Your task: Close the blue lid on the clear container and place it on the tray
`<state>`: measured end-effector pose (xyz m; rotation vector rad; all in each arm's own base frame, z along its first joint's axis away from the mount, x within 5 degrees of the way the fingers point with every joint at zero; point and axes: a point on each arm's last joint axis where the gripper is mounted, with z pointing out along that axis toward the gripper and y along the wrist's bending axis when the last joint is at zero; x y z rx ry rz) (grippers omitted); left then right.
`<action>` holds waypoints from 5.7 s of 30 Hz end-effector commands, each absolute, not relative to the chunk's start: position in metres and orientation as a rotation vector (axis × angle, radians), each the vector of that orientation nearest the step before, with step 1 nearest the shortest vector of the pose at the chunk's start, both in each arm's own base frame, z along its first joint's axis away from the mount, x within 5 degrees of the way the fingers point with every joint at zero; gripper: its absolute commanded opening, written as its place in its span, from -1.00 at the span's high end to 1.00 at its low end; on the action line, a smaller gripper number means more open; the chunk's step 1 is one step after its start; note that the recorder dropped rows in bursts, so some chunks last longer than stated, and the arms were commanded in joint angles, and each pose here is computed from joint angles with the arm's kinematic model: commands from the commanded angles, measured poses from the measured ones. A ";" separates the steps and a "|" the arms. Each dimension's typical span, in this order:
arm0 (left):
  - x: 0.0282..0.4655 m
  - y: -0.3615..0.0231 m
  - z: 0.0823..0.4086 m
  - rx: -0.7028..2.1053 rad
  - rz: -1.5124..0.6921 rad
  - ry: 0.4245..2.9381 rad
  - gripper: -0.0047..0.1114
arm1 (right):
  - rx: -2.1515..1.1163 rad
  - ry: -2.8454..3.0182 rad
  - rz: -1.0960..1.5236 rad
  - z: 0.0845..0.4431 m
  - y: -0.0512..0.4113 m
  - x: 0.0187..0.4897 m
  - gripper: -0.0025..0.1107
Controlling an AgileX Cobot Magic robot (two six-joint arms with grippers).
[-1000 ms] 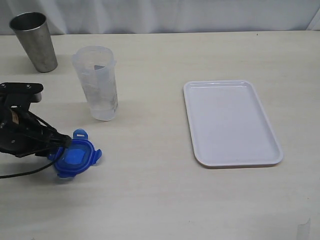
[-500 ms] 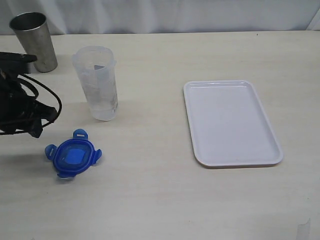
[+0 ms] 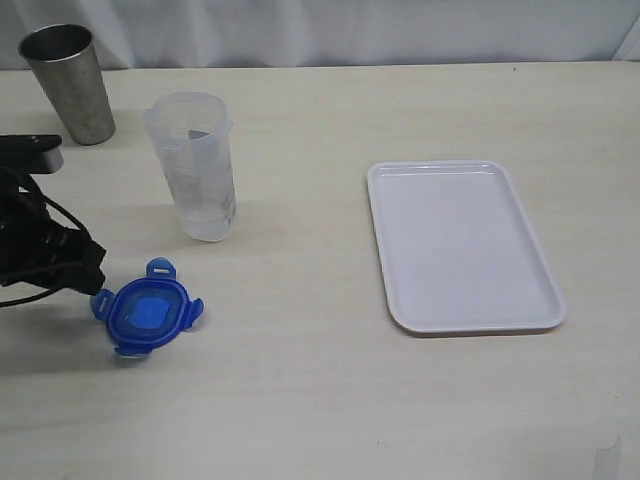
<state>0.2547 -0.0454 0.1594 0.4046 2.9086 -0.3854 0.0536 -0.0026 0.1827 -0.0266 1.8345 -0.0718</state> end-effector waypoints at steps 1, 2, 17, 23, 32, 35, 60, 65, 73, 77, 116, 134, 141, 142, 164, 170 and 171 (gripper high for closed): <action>0.254 -0.043 0.148 0.397 -0.367 2.921 0.06 | -0.030 1.829 -0.080 0.182 -0.003 0.053 0.88; 0.255 -0.044 0.144 0.388 -0.368 2.929 0.06 | -0.030 1.829 -0.080 0.182 -0.003 0.053 0.88; 0.264 -0.053 0.120 0.332 -0.512 2.950 0.12 | -0.030 1.829 -0.080 0.182 -0.003 0.053 0.88; 0.263 -0.052 0.110 0.350 -0.504 2.985 0.18 | -0.030 1.829 -0.080 0.182 -0.003 0.053 0.88; 0.264 -0.052 0.110 0.353 -0.499 2.983 0.18 | -0.030 1.829 -0.080 0.182 -0.003 0.053 0.88; 0.264 -0.052 0.110 0.353 -0.499 2.983 0.18 | -0.030 1.829 -0.080 0.182 -0.003 0.053 0.88; 0.268 -0.051 0.117 0.435 -0.499 3.015 0.23 | -0.030 1.829 -0.080 0.182 -0.003 0.053 0.88; 0.270 -0.051 0.117 0.420 -0.481 2.996 0.50 | -0.030 1.829 -0.080 0.182 -0.003 0.053 0.88; 0.271 -0.051 0.117 0.421 -0.473 2.992 0.50 | -0.030 1.829 -0.080 0.182 -0.003 0.053 0.88; 0.271 -0.051 0.117 0.419 -0.470 2.989 0.50 | -0.030 1.829 -0.080 0.182 -0.003 0.053 0.88; 0.286 -0.053 0.147 0.587 -0.480 2.935 0.92 | -0.030 1.829 -0.080 0.182 -0.003 0.053 0.88; 0.291 -0.033 0.259 0.655 0.046 2.300 0.92 | -0.030 1.829 -0.080 0.182 -0.003 0.053 0.88; 0.297 -0.030 0.276 0.596 0.127 2.138 0.92 | -0.030 1.829 -0.080 0.182 -0.003 0.053 0.88; 0.299 -0.030 0.277 0.586 0.136 2.117 0.92 | -0.030 1.829 -0.080 0.182 -0.003 0.053 0.88; 0.328 -0.084 0.281 0.937 0.481 1.563 0.92 | -0.030 1.829 -0.080 0.182 -0.003 0.053 0.88; 0.339 -0.088 0.260 1.006 0.514 1.553 0.92 | -0.030 1.829 -0.080 0.182 -0.003 0.053 0.88; 0.341 -0.089 0.255 1.042 0.522 1.545 0.92 | -0.030 1.829 -0.080 0.182 -0.003 0.053 0.88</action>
